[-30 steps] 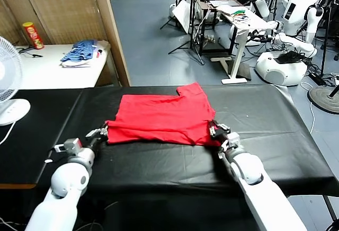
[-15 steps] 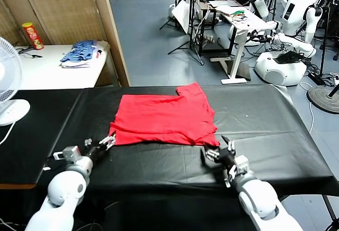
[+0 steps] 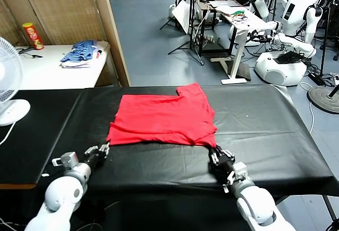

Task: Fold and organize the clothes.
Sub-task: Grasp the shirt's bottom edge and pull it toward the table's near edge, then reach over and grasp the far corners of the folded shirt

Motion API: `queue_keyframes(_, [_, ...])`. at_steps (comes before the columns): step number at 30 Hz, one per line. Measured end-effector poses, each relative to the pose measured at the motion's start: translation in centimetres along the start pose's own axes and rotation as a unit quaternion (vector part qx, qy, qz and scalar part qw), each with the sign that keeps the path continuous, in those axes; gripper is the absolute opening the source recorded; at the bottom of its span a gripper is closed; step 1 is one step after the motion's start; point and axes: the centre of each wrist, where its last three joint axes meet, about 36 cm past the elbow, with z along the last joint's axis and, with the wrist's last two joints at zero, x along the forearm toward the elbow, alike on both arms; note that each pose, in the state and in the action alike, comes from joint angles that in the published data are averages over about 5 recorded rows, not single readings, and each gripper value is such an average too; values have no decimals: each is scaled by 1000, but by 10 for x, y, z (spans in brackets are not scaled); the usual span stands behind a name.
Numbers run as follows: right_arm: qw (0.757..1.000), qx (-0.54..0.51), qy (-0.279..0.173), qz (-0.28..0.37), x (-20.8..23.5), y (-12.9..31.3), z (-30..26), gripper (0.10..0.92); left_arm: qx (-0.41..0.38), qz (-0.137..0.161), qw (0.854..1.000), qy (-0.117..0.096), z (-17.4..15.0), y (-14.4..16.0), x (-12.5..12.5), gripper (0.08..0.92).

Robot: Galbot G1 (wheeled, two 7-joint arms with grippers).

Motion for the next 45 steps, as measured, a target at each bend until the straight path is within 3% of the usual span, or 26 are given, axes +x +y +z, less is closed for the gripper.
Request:
queue_keyframes(6, [1000,-12,21,-9,16,-6,-10,123,-75,-18,997,-15,-4,-2,12,126])
queue_keyframes(11, [999,-2,41,-20,33,-11,-14,123,-109,-20,994,-12,-9,-5,27,126])
queue_keyframes(24, [995,29,89,-26,68,-12,-3,123,-126,3,992,27,-8,-37,93,126])
queue_keyframes(27, [995,30,95,-26,74,-11,-4,164,-120,5,992,40,-5,-40,102,128])
queue_keyframes(30, [994,29,99,-26,82,-11,-7,296,-109,12,993,51,-5,-43,110,191])
queue_keyframes(38, [996,7,79,-29,106,-17,-33,721,-110,10,992,62,-13,-52,133,622])
queue_keyframes(41, [999,-1,49,-22,100,-25,-45,783,-116,11,992,51,-23,-52,139,750])
queue_keyframes(45, [1000,1,4,-6,70,-40,-59,797,-101,13,995,21,-36,-50,133,794])
